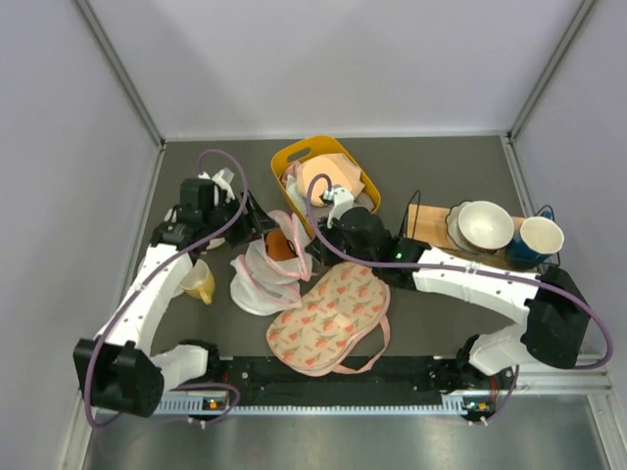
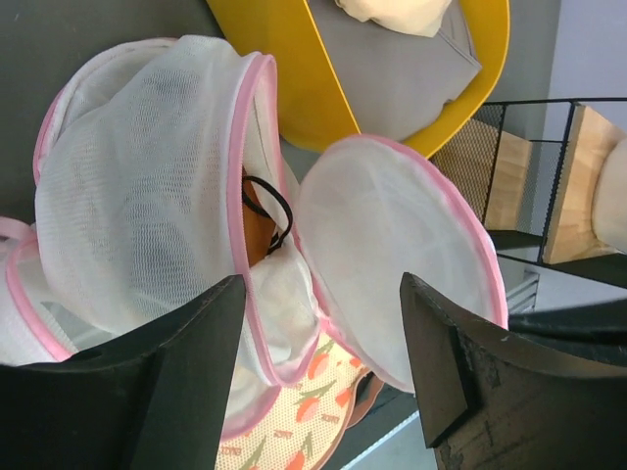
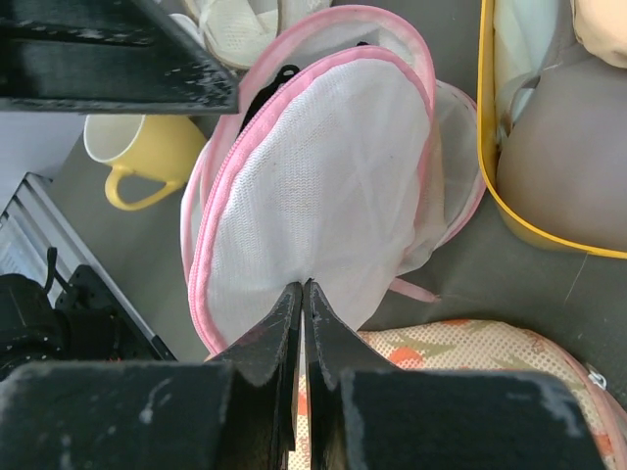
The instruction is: Unzip the laundry bag and remove the bra
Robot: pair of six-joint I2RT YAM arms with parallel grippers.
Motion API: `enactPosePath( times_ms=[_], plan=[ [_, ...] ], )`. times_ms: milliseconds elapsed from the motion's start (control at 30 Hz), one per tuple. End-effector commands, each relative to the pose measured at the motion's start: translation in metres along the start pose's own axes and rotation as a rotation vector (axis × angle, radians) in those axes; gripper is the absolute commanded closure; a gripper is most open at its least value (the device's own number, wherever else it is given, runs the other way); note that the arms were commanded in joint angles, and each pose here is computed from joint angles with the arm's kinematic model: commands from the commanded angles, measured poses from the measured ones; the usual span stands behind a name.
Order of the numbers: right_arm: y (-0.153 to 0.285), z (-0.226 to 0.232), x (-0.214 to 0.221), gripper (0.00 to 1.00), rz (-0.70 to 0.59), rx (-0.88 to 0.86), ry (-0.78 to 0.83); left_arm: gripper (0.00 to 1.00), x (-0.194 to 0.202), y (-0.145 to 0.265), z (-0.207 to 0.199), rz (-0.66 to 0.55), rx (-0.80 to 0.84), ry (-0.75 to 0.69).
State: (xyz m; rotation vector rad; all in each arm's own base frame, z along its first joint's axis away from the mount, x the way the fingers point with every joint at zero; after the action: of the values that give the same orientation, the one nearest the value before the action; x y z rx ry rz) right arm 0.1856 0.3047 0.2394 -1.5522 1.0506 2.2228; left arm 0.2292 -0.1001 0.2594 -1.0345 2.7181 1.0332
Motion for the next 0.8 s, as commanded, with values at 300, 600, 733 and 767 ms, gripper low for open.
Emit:
enactPosePath(
  times_ms=[300,600,733,767],
  plan=[
    [0.029,0.002,-0.023,1.00,-0.123,-0.016,-0.002,0.50,-0.015,-0.009,-0.005,-0.102,-0.201,-0.135],
    [0.034,-0.004,-0.026,1.00,-0.136,0.030,0.027,0.32,-0.016,-0.008,0.000,-0.122,-0.299,-0.183],
    [0.034,-0.004,-0.025,1.00,-0.132,0.028,0.030,0.41,-0.013,-0.017,0.001,-0.066,-0.283,-0.191],
    [0.034,-0.004,-0.025,1.00,-0.131,0.028,0.030,0.48,-0.013,-0.020,0.000,-0.051,-0.267,-0.192]
  ],
)
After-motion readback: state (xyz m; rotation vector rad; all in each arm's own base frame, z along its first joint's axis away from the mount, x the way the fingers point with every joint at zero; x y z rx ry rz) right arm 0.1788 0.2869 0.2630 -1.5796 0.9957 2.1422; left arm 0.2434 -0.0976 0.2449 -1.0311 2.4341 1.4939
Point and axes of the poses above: each gripper's point midway between its finger pads, its own y axis back along the fingers, its own z axis along the line the jaws close on, x = y × z, the point moved 9 cm from there along y, back along the fingers, and after that the axes turned 15 degrees about y, right-handed, at the moved point
